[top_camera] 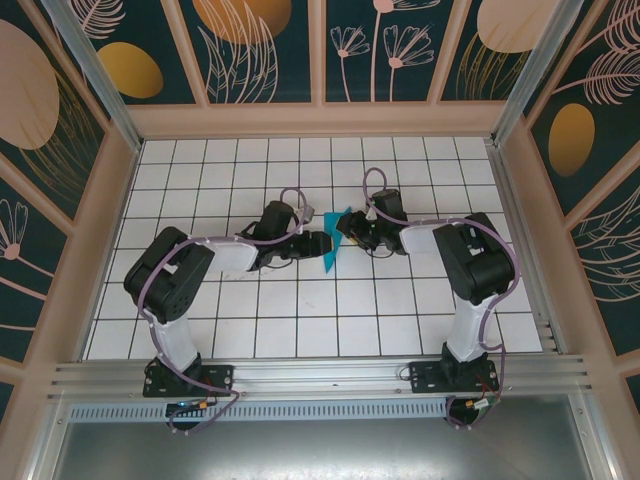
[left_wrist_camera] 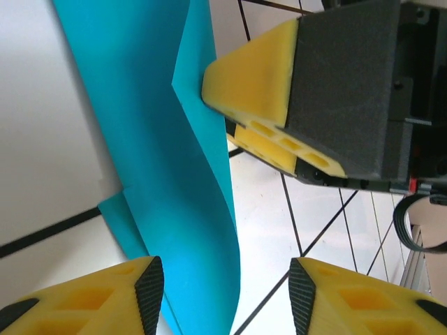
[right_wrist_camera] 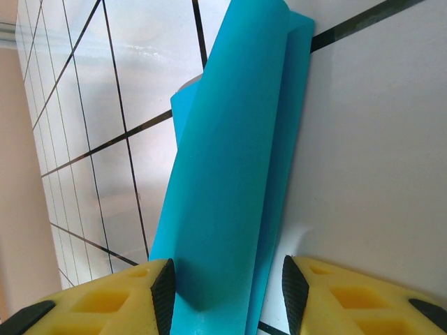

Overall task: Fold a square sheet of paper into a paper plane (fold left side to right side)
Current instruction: Fold the wing for the fifth time at the center of the table.

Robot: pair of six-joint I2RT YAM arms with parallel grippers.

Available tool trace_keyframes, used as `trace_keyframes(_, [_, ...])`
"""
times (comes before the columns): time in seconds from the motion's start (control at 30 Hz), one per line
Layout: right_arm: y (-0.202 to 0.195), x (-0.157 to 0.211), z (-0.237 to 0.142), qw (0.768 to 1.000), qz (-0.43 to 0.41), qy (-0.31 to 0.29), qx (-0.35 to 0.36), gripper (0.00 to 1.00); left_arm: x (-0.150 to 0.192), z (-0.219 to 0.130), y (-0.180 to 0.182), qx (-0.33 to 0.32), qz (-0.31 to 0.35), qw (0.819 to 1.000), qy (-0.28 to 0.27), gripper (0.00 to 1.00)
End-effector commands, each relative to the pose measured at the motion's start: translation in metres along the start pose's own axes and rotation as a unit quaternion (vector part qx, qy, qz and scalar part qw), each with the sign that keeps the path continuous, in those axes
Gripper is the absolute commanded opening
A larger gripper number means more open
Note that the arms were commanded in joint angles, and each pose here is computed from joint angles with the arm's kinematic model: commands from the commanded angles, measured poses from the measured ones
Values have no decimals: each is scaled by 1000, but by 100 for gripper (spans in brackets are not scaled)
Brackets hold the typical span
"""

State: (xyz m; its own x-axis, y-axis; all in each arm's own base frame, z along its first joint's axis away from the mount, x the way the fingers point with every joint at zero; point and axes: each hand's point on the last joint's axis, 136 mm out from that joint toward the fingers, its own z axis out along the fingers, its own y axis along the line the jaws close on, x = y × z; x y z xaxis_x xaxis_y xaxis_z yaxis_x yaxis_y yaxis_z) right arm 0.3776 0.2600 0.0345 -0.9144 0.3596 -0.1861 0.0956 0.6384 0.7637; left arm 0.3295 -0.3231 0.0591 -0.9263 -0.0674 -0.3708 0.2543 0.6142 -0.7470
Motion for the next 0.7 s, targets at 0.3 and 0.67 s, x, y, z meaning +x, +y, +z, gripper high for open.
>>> trace_keyframes(0.3, [-30, 24, 22, 999, -1, 29, 44, 48, -42, 16, 0, 40, -26, 999, -16, 49])
trace_keyframes(0.67, [-30, 26, 23, 999, 0, 32, 43, 48, -45, 33, 7, 48, -37, 998, -5, 42])
